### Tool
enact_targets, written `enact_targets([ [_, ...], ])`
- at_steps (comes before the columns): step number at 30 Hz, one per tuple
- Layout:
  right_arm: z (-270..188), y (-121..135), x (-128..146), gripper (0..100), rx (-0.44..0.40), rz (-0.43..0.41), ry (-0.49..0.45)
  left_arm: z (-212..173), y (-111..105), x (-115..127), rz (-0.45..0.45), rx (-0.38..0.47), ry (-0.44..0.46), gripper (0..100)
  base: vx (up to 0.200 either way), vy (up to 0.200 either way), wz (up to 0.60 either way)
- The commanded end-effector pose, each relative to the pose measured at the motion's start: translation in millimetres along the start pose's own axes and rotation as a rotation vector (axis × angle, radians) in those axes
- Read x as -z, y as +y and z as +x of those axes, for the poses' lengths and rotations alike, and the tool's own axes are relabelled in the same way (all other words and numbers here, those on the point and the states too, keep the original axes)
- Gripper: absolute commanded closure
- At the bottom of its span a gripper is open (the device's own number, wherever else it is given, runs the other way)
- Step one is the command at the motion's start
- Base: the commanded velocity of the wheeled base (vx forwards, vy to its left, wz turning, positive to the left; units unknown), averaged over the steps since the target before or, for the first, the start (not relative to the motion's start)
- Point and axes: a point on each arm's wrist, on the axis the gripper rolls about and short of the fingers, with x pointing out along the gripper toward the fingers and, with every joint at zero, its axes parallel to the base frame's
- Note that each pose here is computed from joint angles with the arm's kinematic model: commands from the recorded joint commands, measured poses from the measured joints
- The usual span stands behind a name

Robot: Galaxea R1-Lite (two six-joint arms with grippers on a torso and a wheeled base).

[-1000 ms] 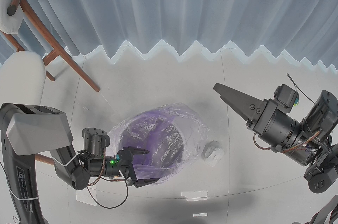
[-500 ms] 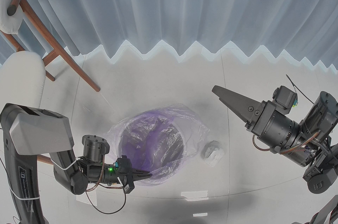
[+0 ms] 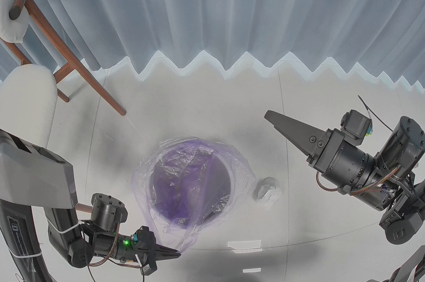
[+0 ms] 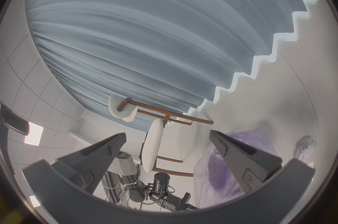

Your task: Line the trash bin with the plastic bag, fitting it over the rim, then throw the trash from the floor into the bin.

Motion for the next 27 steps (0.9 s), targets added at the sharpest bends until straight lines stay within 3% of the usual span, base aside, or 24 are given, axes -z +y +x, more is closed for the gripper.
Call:
enact_targets([
  [1, 0, -1, 1, 0, 0.002, 0.0, 0.003, -1, -11, 11, -0.044, 0.018, 0.065, 100, 0.0, 0.0, 0.0],
  [8, 0, -2, 2, 0, 0.007, 0.0, 0.011, 14, -15, 23, -0.087, 0.056, 0.126, 100, 0.0, 0.0, 0.0],
  [17, 3, -7, 6, 0, 0.025, 0.002, 0.025, 40, -22, 30, -0.12, 0.011, 0.18, 100, 0.0, 0.0, 0.0],
  [18, 3, -7, 6, 0, 0.025, 0.002, 0.025, 41, -23, 30, -0.123, 0.004, 0.188, 0, 0.0, 0.0, 0.0],
  [24, 3, -10, 9, 0, 0.039, 0.007, 0.038, 37, -28, 26, -0.115, -0.006, 0.192, 0, 0.0, 0.0, 0.0],
  [27, 6, -20, 15, 0, 0.076, 0.01, 0.063, 15, -33, 13, -0.093, -0.037, 0.145, 0, 0.0, 0.0, 0.0],
])
